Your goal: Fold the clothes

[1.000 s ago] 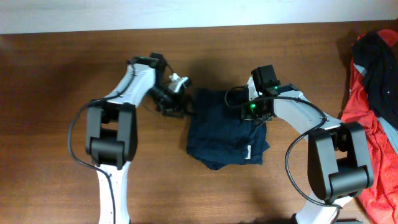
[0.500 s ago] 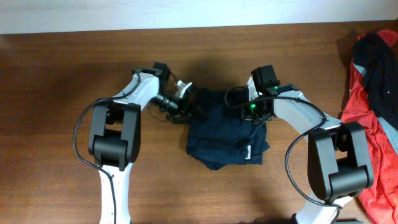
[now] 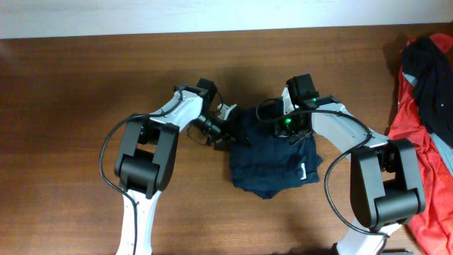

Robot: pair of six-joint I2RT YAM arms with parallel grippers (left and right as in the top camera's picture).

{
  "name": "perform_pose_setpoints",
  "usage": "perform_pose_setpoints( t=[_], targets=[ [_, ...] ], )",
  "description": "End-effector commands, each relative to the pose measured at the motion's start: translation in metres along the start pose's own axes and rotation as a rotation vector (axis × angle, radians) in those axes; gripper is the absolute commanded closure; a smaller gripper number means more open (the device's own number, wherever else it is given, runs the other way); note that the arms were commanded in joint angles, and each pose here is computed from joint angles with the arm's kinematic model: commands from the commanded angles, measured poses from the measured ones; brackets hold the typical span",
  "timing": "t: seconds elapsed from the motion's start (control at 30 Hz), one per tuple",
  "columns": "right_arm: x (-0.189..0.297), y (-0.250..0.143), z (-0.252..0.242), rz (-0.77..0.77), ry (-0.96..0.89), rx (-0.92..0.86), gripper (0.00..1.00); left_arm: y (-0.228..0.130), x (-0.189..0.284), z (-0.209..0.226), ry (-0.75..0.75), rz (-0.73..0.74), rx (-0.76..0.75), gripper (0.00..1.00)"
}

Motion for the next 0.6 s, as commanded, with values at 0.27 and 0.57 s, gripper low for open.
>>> perform_pose_setpoints(
  t=[0.27, 0.57],
  targets=[
    [0.001, -0.001, 0.001, 0.01, 0.018, -0.033, 0.96, -0.01, 0.0, 0.022, 0.092, 0.039, 0.159, 0.42],
    [0.001, 0.001, 0.003, -0.002, 0.043, -0.083, 0.96, 0.009, 0.008, 0.032, 0.208, -0.078, 0.11, 0.42]
  ],
)
Point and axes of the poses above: each gripper's point midway between its finger pads, its own x axis back along the fingers, its own z axis along the line the jaws close on, y = z × x, the point moved 10 cm from there along x, back along the fingers, and after that the axes turned 12 degrees about -x, right-handed, at the moved point
